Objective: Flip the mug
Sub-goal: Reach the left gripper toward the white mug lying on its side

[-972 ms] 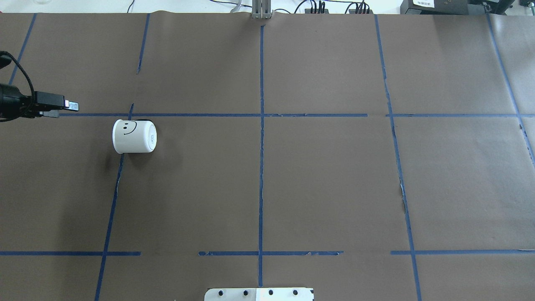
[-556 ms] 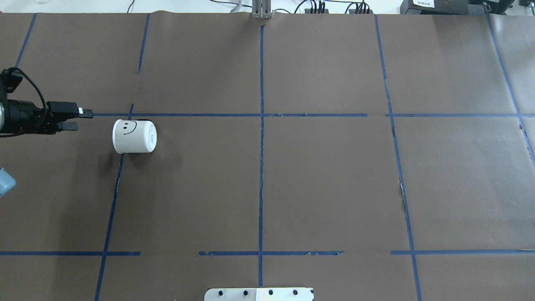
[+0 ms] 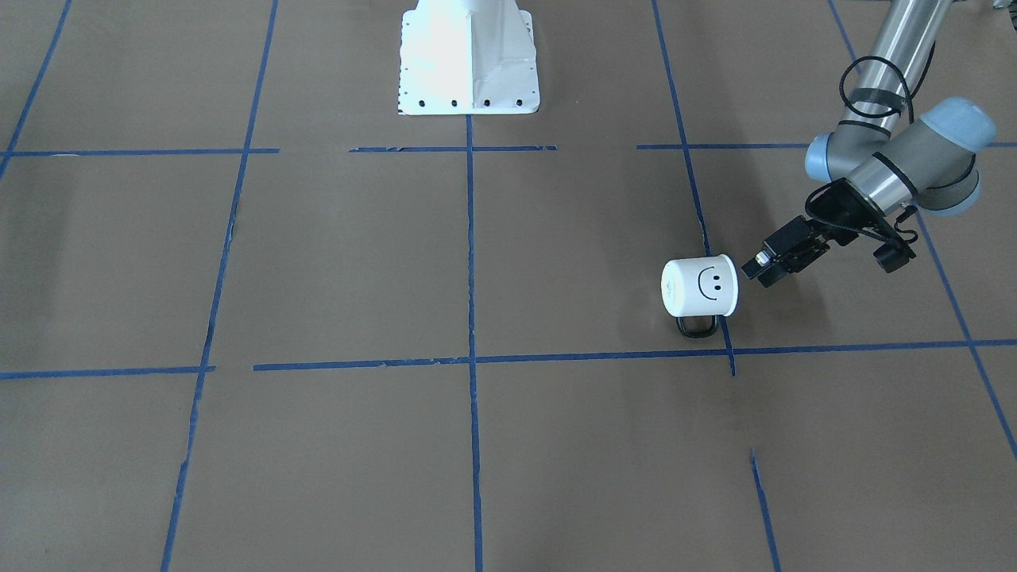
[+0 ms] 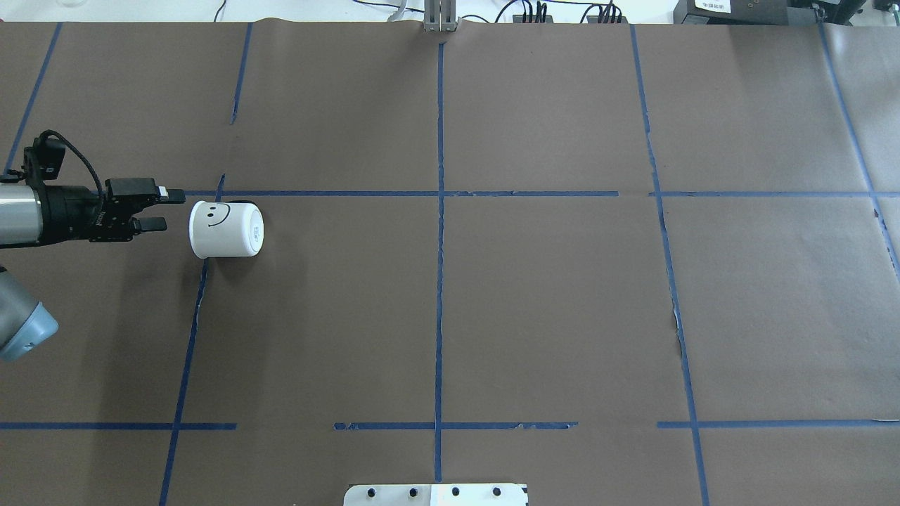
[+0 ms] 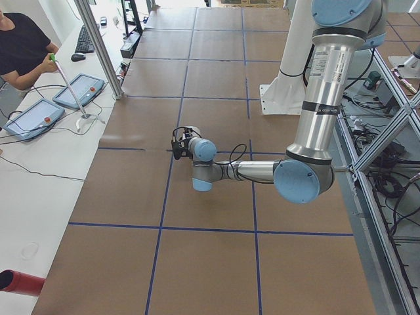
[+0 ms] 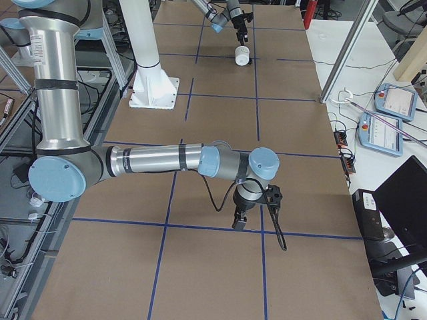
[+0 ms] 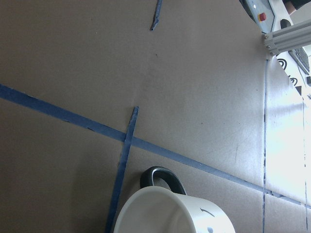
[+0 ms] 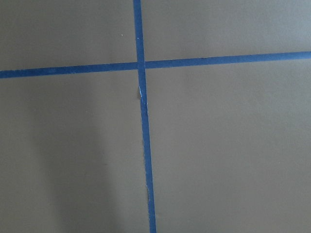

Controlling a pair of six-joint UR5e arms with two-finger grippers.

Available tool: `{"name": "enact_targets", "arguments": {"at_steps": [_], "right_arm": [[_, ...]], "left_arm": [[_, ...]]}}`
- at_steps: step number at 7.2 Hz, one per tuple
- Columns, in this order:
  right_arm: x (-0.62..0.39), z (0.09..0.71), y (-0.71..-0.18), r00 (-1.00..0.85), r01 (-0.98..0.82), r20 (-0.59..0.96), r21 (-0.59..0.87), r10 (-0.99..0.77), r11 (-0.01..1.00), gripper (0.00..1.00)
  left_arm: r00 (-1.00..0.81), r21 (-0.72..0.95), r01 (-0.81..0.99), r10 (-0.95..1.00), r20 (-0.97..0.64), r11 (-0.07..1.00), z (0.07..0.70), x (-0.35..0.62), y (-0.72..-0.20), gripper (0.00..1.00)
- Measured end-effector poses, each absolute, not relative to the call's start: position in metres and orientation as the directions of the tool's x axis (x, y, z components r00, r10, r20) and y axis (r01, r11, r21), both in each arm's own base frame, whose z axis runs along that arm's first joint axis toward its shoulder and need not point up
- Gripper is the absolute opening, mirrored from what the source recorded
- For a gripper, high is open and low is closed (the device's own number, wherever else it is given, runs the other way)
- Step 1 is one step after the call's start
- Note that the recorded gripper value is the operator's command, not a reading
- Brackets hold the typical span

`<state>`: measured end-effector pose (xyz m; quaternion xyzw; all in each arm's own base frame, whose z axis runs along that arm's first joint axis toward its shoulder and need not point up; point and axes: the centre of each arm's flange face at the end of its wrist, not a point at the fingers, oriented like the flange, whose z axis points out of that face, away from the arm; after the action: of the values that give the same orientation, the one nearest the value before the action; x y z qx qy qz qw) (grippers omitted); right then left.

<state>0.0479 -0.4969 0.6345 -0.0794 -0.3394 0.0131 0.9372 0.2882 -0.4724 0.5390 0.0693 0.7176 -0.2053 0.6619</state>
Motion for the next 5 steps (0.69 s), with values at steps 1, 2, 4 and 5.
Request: {"name": "enact_targets", "arguments": {"at_steps": [1, 2, 4, 5], "right_arm": [[0.048, 0.634, -0.497, 0.769, 0.029, 0.634, -0.158, 0.078, 0.987, 1.0], [0.048, 0.634, -0.497, 0.769, 0.029, 0.634, -0.158, 0.078, 0.987, 1.0], [0.048, 0.634, -0.497, 0.769, 0.029, 0.634, -0.158, 0.078, 0.987, 1.0], [0.048, 0.634, -0.497, 0.769, 0.029, 0.634, -0.158, 0.078, 0.987, 1.0]], "left_arm": [[-0.153, -0.225, 0.373, -0.18, -0.972, 0.9, 0.539, 0.291, -0.47, 1.0], [-0.182, -0.24, 0.376, -0.183, -0.966, 0.895, 0.538, 0.296, -0.47, 1.0], [-0.216, -0.253, 0.382, -0.18, -0.96, 0.889, 0.533, 0.306, -0.466, 1.0], [-0.229, -0.261, 0.378, -0.184, -0.956, 0.888, 0.529, 0.311, -0.466, 1.0]]}}
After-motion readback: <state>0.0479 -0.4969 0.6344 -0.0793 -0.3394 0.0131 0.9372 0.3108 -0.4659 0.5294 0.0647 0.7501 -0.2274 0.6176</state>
